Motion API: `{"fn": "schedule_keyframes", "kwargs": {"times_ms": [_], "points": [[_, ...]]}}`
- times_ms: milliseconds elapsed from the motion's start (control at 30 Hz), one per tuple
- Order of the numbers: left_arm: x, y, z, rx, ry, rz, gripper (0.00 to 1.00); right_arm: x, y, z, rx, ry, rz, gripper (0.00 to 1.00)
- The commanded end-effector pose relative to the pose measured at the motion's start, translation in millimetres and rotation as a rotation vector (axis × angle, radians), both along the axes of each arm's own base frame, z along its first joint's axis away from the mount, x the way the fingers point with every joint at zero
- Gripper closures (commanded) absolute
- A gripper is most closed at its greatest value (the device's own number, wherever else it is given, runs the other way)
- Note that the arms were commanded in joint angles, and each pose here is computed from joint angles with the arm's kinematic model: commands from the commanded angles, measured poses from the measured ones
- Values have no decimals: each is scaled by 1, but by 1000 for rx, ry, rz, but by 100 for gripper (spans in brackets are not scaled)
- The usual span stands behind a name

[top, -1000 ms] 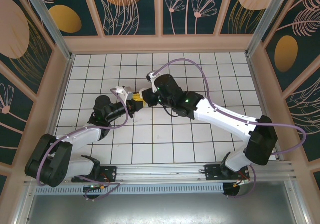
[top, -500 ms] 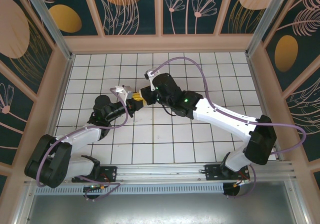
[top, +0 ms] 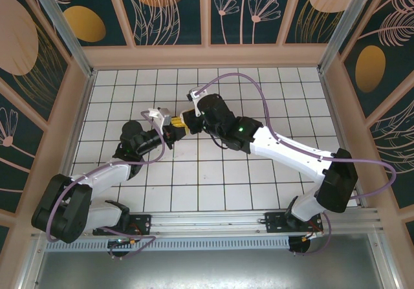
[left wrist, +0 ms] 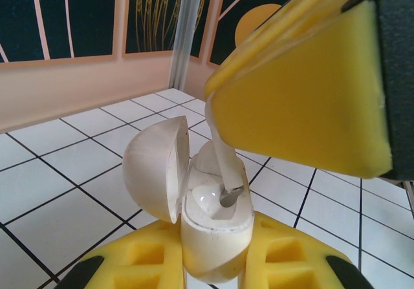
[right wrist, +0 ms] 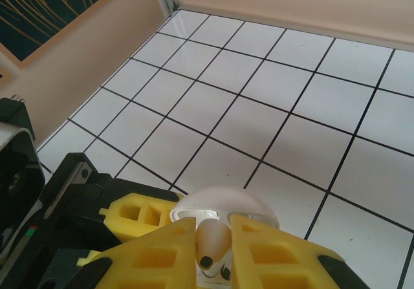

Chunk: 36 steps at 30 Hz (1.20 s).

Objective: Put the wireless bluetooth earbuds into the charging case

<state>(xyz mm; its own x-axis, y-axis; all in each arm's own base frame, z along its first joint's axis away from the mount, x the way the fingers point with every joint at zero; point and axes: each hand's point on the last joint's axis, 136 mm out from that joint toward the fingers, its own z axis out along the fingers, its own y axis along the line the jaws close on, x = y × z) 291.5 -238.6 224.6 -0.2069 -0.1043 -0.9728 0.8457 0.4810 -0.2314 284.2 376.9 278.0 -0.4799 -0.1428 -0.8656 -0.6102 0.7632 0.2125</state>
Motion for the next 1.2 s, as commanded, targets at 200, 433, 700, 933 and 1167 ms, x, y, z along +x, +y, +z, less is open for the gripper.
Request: {"fn": "schedule_keyframes", "kwargs": {"times_ms": [200, 433, 700, 933, 1167], "points": [[-2, -2, 36, -63, -80, -10, 90, -4, -2, -4, -83, -57, -9, 83], [-1, -2, 40, -69, -84, -8, 90, -6, -2, -11, -148, -75, -23, 83], [-1, -2, 42, -67, -85, -4, 90, -16, 4, -12, -215, -122, 5, 83], [-1, 1, 42, -49, -97, 12, 90, -15, -4, -15, -294, -138, -26, 83], [-1, 1, 42, -42, -107, 15, 90, -28, 11, -11, -238, -115, 65, 81]]}}
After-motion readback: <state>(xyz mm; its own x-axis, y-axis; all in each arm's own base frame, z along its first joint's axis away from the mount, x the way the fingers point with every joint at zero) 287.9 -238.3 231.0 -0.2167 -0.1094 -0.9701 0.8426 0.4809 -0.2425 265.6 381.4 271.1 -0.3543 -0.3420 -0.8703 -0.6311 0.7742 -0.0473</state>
